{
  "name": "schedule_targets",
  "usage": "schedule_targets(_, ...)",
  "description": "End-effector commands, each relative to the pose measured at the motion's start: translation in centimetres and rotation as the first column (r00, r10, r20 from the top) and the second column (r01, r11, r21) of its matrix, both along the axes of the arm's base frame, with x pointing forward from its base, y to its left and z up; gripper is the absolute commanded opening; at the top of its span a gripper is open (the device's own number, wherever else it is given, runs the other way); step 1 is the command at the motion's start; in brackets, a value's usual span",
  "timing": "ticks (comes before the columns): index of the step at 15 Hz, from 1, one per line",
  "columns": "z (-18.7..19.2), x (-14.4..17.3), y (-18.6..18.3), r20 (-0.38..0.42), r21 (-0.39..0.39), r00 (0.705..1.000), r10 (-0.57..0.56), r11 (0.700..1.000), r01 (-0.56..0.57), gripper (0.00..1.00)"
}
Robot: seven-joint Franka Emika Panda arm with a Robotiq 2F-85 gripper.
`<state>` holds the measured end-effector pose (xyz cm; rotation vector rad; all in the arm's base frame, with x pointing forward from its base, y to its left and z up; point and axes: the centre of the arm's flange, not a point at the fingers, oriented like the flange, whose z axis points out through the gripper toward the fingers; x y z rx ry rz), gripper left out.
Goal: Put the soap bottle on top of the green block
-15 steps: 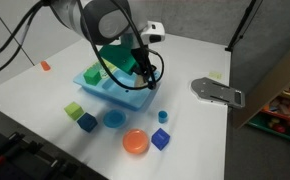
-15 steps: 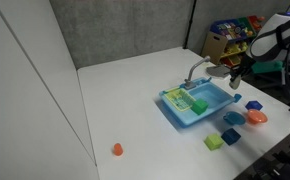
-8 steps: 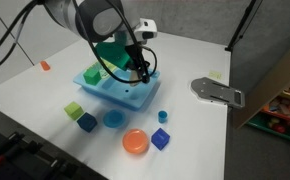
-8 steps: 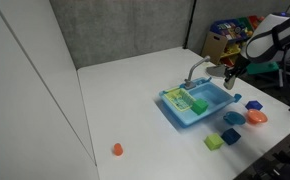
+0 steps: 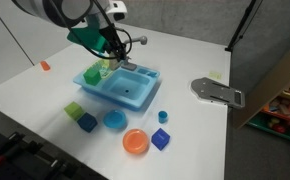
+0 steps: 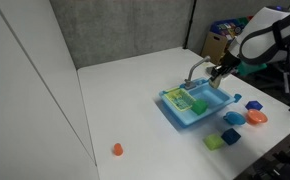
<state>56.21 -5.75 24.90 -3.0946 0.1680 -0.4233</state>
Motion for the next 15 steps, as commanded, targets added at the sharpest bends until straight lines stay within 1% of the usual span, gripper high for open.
schedule_targets(1,2.3,-3.2,2.5,0.028,0.013,0.995,0.092,0.996,-0.092,0.09)
schedule_targets(3,2.4,-4.5,4.0,0.030,0.017,0.991,0.130,0.991,-0.130,0.09)
schedule_targets(6,1.5,-5.8,5.5,0.035,0.028,0.984,0.175,0.984,-0.176,0.09)
schedule_targets(12,-0.4,-6.9,8.6,0.036,0.060,0.969,0.245,0.967,-0.247,0.09)
schedule_targets(15,-1.0,-7.0,9.5,0.049,0.048,0.958,0.284,0.957,-0.286,0.10)
